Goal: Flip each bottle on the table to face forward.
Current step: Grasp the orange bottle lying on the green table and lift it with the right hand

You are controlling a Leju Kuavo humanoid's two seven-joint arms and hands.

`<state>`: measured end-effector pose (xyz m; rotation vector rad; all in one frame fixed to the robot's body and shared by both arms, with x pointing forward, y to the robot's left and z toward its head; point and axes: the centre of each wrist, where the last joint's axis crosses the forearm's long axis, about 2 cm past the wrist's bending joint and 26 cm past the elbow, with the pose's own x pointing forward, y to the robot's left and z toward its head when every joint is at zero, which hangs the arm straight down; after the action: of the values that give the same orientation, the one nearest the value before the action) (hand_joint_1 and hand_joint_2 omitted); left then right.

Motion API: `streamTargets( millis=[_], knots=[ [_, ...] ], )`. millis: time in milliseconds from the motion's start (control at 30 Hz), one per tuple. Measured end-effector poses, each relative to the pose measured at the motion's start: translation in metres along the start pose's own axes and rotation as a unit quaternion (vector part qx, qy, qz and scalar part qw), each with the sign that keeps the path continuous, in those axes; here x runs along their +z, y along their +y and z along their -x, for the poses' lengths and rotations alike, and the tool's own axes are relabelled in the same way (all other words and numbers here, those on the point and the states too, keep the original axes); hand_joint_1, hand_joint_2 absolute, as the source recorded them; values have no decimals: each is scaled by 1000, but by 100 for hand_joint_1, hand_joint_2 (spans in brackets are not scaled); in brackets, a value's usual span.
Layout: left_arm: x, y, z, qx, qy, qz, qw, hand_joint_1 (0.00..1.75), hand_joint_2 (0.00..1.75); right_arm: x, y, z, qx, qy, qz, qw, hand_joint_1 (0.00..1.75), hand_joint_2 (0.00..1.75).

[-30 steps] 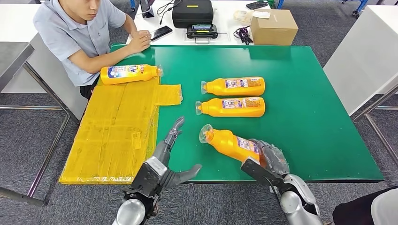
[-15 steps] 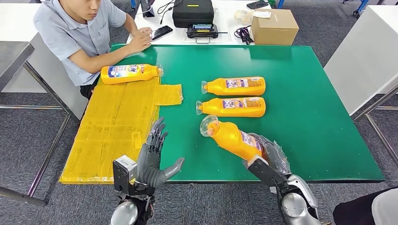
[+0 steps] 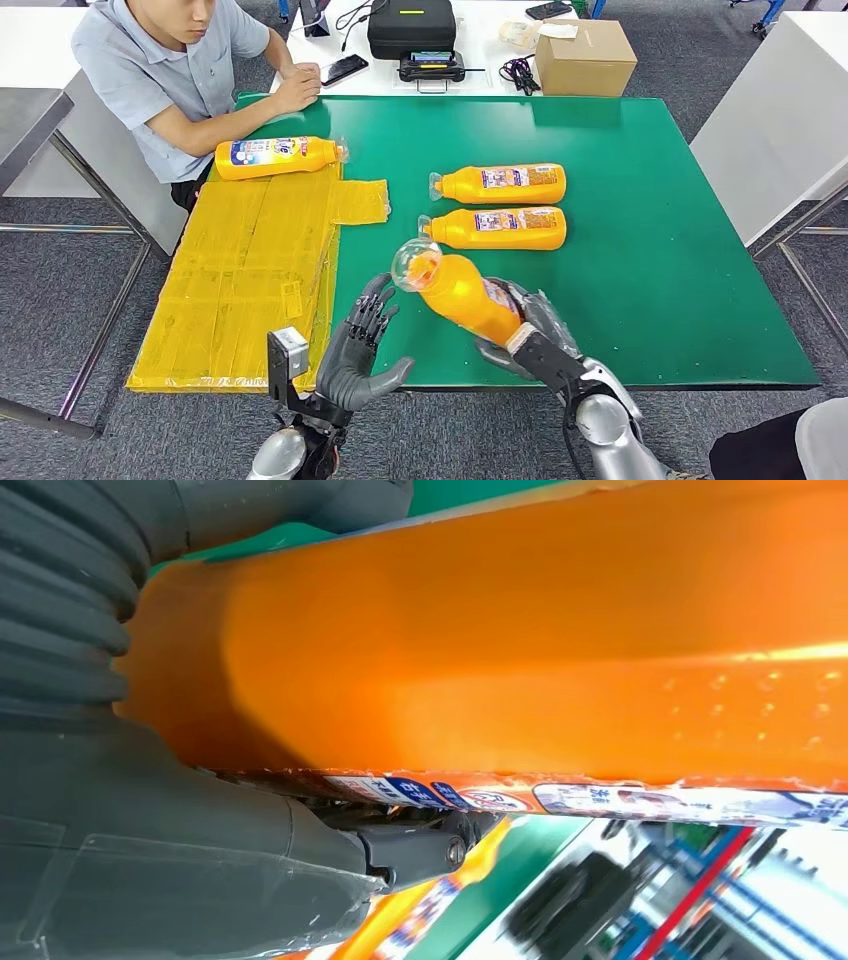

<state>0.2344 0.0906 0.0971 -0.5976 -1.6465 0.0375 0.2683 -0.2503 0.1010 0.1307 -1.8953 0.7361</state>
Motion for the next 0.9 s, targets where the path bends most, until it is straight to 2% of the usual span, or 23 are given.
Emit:
streamTargets(
  millis=[267, 900],
  knots=[
    [-18, -1, 0, -58, -39, -5, 998, 0, 175, -15, 11, -2, -9, -15, -43, 999, 175, 175],
    [-32, -5, -1, -99, -53, -12, 994, 0, 175, -32, 21, -5, -15, -9, -76, 997, 175, 175]
  ],
)
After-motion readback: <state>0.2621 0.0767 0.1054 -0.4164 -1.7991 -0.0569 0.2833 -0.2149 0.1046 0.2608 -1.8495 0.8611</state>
